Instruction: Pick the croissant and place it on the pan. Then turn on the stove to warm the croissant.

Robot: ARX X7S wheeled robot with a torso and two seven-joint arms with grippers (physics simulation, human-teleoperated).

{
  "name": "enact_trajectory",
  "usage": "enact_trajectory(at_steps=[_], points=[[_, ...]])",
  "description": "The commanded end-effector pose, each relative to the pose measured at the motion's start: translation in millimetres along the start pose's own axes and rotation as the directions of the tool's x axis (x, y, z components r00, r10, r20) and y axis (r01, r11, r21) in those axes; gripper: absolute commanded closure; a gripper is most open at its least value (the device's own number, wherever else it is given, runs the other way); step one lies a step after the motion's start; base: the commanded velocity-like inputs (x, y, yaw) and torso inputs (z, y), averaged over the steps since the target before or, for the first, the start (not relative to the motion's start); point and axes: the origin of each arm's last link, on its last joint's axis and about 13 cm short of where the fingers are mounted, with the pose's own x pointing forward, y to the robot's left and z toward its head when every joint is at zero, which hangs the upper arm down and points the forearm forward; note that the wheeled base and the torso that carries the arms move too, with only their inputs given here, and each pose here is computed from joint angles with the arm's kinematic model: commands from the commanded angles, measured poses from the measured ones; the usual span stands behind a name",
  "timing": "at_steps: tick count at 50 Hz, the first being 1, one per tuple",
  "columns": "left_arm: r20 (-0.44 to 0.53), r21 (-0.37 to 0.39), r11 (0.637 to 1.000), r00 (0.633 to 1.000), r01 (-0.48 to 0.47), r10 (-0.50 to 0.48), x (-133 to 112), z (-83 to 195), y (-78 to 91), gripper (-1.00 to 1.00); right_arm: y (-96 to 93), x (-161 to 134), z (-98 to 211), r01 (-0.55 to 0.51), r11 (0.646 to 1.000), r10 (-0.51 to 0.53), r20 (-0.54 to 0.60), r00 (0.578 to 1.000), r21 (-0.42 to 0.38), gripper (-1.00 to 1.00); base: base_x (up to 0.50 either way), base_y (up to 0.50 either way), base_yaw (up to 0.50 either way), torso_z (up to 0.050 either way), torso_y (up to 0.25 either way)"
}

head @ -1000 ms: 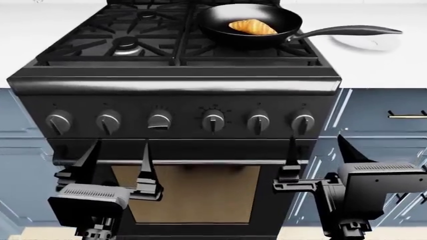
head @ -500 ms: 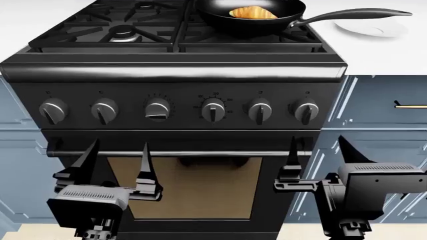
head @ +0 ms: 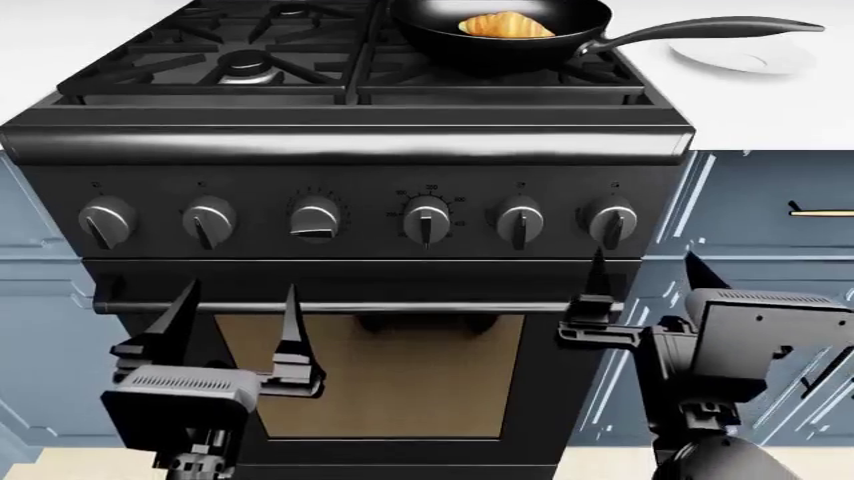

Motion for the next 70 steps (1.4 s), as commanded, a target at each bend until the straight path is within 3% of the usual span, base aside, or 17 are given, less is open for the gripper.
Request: enact_trajectory(at_steps=[1,14,70], points=[[-0.014,-0.002,1.0,1.0,-0.007,0.007,1,-2,0.5,-1.0,-1.2,16,-4,0.0,1.0,0.0,-0.033,0.999,-0.005,-1.0,0.0,0.0,0.0,0.0,0.0],[-0.014,-0.015,1.0,1.0,-0.01,0.01,2,-1,1.0,-1.0,-4.4,31,-8,0.005,0.998,-0.01,-0.074,0.997,-0.064,-1.0,0.0,0.0,0.0,0.0,0.0],[-0.057,-0.005,0.999,0.998,-0.036,0.036,6,-11,1.5,-1.0,-15.6,81,-30,-0.021,0.996,0.008,-0.152,0.988,-0.09,-1.0,0.0,0.0,0.0,0.0,0.0]])
